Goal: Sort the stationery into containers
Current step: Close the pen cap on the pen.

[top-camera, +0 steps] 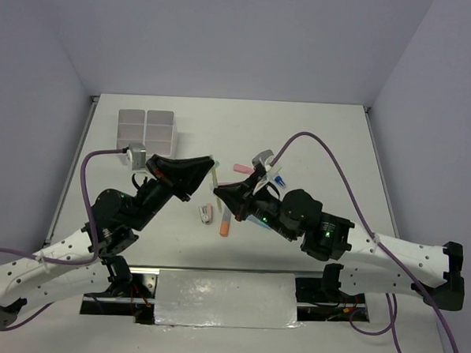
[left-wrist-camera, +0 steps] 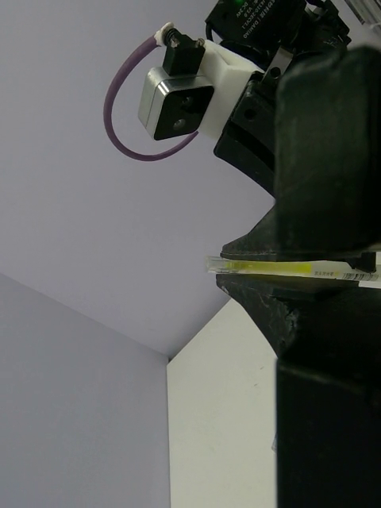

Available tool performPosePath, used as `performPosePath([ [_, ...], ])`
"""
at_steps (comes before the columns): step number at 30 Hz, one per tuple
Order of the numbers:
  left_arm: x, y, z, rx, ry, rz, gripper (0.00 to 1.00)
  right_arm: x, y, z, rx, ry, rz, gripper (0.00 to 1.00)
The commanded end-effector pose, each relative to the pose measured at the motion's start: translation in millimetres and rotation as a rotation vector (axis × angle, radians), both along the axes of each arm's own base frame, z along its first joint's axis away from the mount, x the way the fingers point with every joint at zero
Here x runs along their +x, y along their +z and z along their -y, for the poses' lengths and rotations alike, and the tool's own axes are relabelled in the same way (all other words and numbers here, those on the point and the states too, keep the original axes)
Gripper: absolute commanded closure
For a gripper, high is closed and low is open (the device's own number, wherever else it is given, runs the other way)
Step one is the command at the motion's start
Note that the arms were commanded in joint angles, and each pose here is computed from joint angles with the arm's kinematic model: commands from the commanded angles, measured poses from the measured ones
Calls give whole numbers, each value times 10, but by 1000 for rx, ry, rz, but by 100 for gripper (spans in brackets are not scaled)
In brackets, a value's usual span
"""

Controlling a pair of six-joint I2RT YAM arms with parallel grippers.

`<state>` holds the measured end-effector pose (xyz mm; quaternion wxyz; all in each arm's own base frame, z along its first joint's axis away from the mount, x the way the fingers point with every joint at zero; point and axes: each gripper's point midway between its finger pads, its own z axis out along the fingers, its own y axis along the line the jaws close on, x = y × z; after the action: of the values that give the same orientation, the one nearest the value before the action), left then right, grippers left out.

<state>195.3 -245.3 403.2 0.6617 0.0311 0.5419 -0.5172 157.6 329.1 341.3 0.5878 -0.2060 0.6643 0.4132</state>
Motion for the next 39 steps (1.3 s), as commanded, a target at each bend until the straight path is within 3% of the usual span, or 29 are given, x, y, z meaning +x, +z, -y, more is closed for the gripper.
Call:
performPosePath([
  [1, -20, -8, 82, 30, -30, -2, 87, 7, 676, 70, 120, -15, 121, 100],
  [6, -36, 3, 175, 101, -59, 0, 54, -33, 626, 49, 84, 15, 144, 100],
  [10, -25, -26, 218, 115, -68, -1, 48, -16, 589, 64, 84, 4, 135, 100],
  [11, -30, -30, 223, 116, -70, 1, 49, -23, 586, 65, 82, 6, 135, 100],
  [14, -35, -22, 225, 114, -73, 4, 74, -27, 596, 61, 82, 9, 135, 100],
  [15, -40, -3, 219, 111, -74, 8, 90, -22, 589, 63, 81, 8, 135, 100],
  [17, -77, 24, 229, 116, -89, 26, 99, -40, 572, 52, 78, 18, 135, 100],
  [21, -186, 95, 260, 136, -135, 91, 100, -84, 520, 31, 69, 47, 139, 97],
  [23, -270, 140, 287, 145, -174, 133, 100, -108, 451, 21, 54, 69, 143, 82],
  [24, -317, 166, 301, 154, -194, 162, 100, -147, 420, -1, 45, 98, 146, 67],
  [25, -355, 188, 313, 158, -211, 181, 100, -149, 379, -7, 37, 103, 140, 65],
  [31, -568, 317, 396, 171, -322, 256, 100, -157, 318, 39, 41, 105, 132, 66],
  [34, -611, 338, 403, 163, -344, 268, 100, -158, 329, 64, 46, 100, 132, 80],
  [35, -616, 327, 419, 165, -351, 267, 100, -159, 334, 67, 50, 100, 131, 93],
  [36, -619, 321, 429, 167, -357, 266, 98, -154, 350, 82, 56, 95, 132, 100],
  [37, -613, 317, 432, 170, -355, 264, 95, -154, 355, 96, 61, 93, 133, 100],
  [38, -590, 305, 438, 173, -349, 257, 81, -167, 365, 98, 67, 98, 132, 100],
  [39, -547, 303, 430, 173, -329, 241, 54, -175, 370, 103, 73, 101, 132, 100],
])
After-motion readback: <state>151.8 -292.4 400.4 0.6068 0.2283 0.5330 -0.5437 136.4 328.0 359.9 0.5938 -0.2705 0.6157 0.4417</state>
